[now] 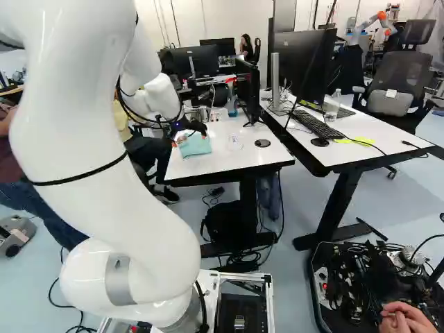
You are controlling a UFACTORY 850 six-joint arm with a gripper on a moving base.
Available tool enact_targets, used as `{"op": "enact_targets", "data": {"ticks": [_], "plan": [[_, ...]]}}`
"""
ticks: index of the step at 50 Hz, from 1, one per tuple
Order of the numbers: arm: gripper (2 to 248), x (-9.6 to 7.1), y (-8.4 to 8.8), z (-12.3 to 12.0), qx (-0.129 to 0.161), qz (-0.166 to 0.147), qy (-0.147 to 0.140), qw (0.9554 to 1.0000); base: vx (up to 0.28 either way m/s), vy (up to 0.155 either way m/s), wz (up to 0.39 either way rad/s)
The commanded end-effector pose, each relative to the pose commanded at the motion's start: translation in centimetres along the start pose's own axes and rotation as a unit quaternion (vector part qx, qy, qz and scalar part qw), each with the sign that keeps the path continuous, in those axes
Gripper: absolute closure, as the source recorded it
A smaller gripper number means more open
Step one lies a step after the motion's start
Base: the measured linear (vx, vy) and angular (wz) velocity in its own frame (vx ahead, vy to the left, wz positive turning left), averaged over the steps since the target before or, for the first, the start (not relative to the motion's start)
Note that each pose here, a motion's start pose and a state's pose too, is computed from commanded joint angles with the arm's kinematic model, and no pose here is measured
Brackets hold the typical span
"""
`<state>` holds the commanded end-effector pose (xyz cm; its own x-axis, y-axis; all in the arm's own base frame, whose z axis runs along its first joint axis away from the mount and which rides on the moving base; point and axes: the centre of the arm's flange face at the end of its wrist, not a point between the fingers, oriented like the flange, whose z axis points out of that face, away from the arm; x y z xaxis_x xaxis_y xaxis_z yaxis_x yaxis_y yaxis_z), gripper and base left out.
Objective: Clean the table with the green towel
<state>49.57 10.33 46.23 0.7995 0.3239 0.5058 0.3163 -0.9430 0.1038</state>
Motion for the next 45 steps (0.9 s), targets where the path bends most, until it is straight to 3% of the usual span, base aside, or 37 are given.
{"op": "enact_targets", "data": {"ticks": [13,26,45], "plan": [[3,0.3,-0.3,0.2,0.002,-0.003,0.001,1.0,0.0,0.0,0.0],[3,1.8,0.3,1.2,0.0,0.003,-0.005,1.0,0.0,0.0,0.0],[3,3.4,1.0,4.5,0.006,0.037,-0.063,0.9973,0.0,0.0,0.0]]}}
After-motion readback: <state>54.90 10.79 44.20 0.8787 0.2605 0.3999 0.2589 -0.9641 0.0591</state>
